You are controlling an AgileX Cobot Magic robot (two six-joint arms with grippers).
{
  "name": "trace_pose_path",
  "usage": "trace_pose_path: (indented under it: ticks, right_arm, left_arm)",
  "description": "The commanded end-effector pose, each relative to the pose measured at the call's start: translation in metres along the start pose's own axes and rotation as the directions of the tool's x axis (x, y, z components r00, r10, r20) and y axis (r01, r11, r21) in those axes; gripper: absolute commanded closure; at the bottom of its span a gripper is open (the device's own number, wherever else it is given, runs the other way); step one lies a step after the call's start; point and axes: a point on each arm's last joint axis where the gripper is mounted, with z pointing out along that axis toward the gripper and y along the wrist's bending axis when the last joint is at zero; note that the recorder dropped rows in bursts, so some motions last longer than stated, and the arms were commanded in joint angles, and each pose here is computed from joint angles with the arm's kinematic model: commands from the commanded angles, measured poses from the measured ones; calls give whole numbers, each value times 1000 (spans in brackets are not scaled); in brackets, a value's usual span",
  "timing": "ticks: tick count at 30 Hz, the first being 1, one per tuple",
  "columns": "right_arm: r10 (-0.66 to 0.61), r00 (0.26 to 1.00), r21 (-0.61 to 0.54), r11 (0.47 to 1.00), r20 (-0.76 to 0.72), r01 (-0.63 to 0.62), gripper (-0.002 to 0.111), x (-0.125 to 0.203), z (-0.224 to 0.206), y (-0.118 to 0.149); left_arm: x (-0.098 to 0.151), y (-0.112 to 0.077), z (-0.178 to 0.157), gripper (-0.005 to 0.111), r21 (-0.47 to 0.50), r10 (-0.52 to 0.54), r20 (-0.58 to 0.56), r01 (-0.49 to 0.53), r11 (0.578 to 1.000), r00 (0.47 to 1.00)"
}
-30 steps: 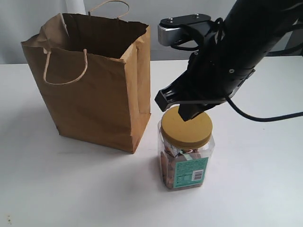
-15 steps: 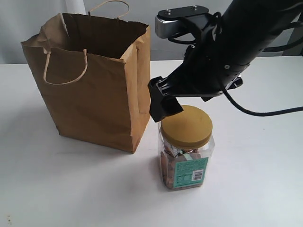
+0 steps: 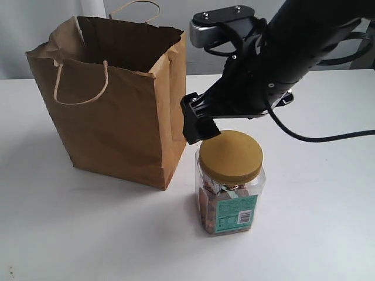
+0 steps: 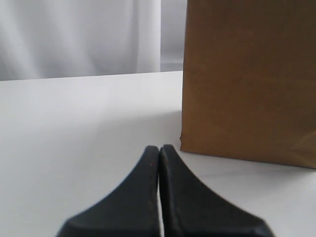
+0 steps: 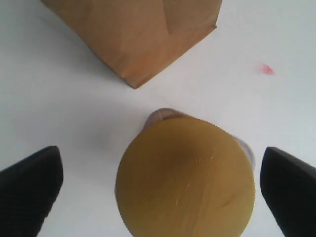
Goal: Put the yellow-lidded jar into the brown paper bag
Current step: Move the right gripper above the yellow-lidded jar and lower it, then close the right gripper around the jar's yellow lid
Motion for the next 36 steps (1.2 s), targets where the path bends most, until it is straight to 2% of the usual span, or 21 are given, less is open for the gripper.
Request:
trace_pose_path:
  ticks: [1,13,22,36]
  right_arm:
    - [1,1000,27,1000,-18,0,3,-3,23,-3]
    - [-15,998,59,998,-69,19,3,-3,49,-8]
    - [0,986,105,994,-169,18,3,6,49,-13]
    - [24,982,83,997,-185,-8,3,8,49,-10]
  left_arm:
    - [-1,-1,0,106,8,-6,8,6,1000,1000]
    - [-1,-1,0,106,8,-6,8,6,1000,1000]
    - [-1,-1,0,106,8,-6,8,6,1000,1000]
    - [-1,-1,0,106,8,-6,8,6,1000,1000]
